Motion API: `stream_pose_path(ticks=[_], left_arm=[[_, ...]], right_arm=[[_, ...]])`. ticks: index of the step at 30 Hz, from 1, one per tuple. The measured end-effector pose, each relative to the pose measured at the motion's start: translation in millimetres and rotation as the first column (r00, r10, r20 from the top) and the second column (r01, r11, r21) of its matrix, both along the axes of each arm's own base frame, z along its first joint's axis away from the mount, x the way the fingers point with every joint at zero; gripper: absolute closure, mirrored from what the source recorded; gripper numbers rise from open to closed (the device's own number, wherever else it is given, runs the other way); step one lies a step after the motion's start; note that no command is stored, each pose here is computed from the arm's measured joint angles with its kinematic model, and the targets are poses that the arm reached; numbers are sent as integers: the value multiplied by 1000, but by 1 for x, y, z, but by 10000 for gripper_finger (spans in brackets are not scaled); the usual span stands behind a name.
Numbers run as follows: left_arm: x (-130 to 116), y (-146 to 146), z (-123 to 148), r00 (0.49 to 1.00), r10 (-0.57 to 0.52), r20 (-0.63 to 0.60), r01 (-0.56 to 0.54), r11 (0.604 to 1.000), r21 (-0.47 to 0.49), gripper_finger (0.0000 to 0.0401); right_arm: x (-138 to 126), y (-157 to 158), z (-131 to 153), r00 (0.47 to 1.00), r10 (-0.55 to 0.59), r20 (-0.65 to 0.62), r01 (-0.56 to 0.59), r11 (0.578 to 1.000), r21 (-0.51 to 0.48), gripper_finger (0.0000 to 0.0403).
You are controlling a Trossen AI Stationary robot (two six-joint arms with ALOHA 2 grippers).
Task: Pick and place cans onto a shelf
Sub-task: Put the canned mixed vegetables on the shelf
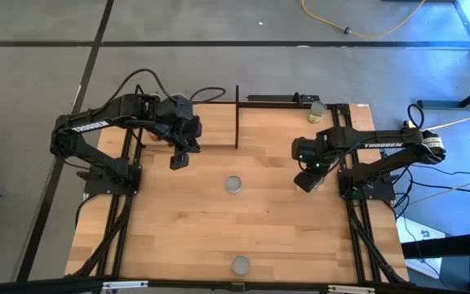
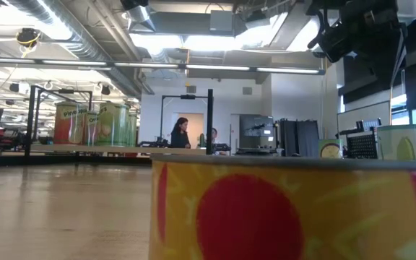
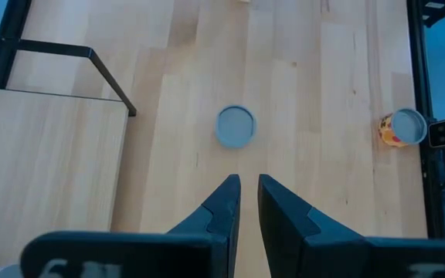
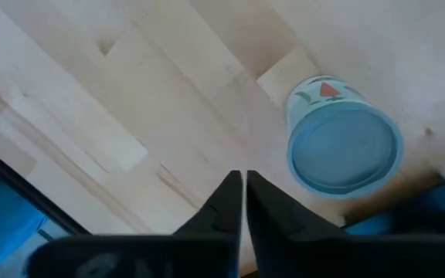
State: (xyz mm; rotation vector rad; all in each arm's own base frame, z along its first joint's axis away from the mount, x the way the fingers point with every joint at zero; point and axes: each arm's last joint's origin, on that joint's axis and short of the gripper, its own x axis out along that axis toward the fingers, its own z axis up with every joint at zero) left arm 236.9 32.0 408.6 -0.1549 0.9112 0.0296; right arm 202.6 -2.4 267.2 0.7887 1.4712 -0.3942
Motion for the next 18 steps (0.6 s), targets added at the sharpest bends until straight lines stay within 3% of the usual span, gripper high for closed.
stream_pose_path(ticks=[7,18], left_arm=[[0,0,0,1000,-2,0,2,1000,2,360],[0,0,0,1000,2,0,-2,1000,-1,360]], right_arm=[[0,3,0,1000,-6,-5,6,1000,-23,320],[5,1,-8,993,-97,-71,92,994,-66,320]])
